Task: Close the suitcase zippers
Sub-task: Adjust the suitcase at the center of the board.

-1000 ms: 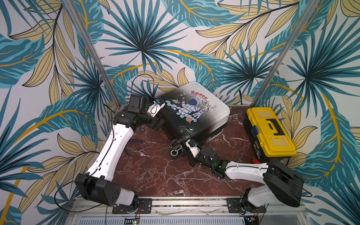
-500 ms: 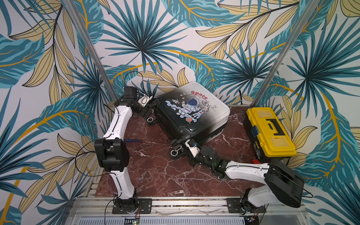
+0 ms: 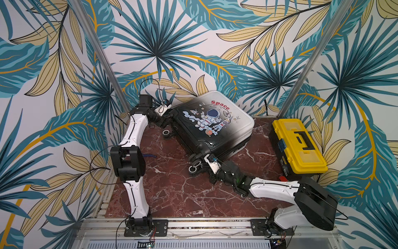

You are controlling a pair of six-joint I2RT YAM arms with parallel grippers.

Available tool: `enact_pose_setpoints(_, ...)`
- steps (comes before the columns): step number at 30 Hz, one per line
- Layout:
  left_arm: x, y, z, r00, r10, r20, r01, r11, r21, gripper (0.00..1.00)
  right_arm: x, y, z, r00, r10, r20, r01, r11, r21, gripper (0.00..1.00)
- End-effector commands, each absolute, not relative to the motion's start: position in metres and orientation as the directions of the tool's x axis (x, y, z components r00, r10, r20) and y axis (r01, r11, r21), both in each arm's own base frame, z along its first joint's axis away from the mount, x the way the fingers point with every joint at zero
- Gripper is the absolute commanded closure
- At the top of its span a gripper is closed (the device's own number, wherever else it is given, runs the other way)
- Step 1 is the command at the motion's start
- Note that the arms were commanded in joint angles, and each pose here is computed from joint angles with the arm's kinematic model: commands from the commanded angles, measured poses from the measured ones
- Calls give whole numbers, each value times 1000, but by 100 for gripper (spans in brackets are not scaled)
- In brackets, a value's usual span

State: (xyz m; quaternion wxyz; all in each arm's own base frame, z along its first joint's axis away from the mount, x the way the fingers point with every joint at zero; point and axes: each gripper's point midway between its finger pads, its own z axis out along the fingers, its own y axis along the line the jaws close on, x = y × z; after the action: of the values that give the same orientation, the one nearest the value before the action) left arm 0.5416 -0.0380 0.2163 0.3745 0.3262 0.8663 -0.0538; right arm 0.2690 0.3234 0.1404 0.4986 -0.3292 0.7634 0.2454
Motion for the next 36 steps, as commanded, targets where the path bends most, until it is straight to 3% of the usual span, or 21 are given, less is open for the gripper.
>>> enact_pose_setpoints(1,548,-35,223,-476,534,-699,611,772,173,21,260,335,159,-247,-246,-937,-790,612,47,100)
enact_pose_setpoints(12,538,-30,215,-509,529,-679,608,779,152,64,260,329,166,-239,-232,-943,-777,628,42,100)
enact_pose_setpoints(16,520,-36,220,-532,496,-687,611,786,95,65,264,319,169,-243,-202,-949,-739,672,46,100)
enact_pose_setpoints(26,427,-50,226,-601,412,-684,585,810,-26,63,277,284,152,-289,-188,-939,-607,794,29,100)
enact_pose_setpoints(36,363,-89,240,-630,286,-722,600,769,-219,61,285,254,164,-233,41,-972,-547,821,165,100)
